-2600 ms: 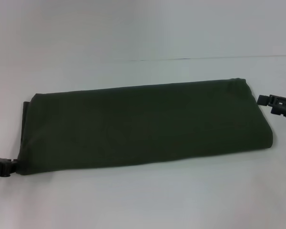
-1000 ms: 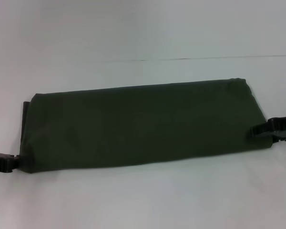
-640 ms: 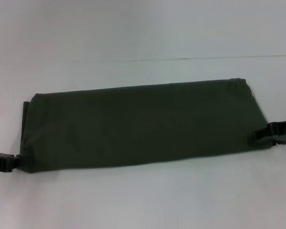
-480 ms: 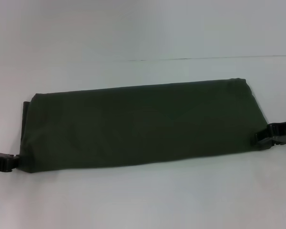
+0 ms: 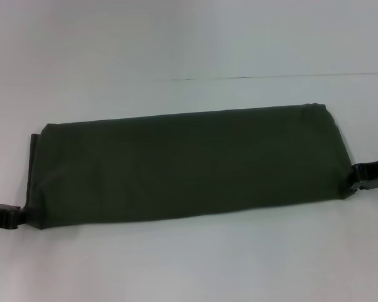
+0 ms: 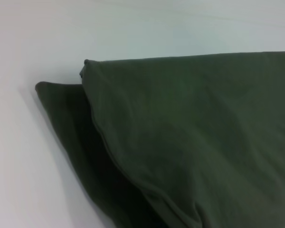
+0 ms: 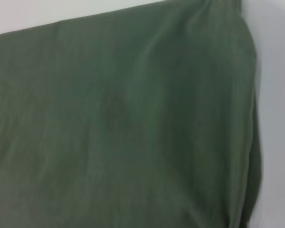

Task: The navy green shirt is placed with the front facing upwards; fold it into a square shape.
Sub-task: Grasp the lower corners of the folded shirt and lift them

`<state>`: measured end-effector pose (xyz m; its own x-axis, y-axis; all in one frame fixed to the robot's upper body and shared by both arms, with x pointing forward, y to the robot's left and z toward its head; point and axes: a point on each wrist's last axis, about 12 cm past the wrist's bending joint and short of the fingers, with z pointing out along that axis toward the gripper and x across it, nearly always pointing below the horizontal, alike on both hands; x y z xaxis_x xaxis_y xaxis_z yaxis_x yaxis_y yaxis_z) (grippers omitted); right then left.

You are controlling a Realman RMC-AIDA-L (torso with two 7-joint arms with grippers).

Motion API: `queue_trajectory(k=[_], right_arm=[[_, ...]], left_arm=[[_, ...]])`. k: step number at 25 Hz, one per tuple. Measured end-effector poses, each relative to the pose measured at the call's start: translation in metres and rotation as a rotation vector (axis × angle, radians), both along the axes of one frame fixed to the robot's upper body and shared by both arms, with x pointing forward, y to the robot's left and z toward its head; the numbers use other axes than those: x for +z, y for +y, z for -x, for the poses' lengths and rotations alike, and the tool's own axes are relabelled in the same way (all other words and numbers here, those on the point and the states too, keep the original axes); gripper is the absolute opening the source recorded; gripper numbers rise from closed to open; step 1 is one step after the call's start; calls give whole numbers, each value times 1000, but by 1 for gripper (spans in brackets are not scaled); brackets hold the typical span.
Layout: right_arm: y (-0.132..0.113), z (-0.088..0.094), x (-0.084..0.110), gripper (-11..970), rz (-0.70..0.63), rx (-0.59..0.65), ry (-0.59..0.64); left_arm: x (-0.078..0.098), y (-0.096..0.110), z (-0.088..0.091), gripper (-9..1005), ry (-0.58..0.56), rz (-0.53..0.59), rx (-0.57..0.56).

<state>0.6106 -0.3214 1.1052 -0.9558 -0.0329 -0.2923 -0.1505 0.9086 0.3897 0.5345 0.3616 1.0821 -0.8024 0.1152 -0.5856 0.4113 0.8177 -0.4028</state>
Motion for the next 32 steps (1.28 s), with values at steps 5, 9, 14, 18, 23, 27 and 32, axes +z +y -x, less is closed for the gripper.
queue_trajectory(k=[5, 9, 14, 18, 23, 27, 32], right_arm=[[1, 3, 3, 71, -1, 68, 7], [-1, 11, 7, 23, -7, 146, 45], [-7, 25, 7, 21, 27, 235, 133], [-9, 38, 3, 31, 49, 324, 205], [-10, 48, -4, 43, 80, 381, 250], [-10, 48, -4, 53, 86, 391, 245], [-9, 45, 2, 66, 74, 397, 225]], left_arm=[[2, 3, 1, 37, 46, -2, 13], [10, 10, 3, 37, 118, -26, 1], [20, 17, 11, 37, 230, -57, -49], [30, 20, 19, 36, 313, -55, -91], [39, 20, 23, 36, 385, -51, -143], [39, 20, 21, 37, 384, -55, -139], [40, 24, 18, 36, 337, -31, -84]])
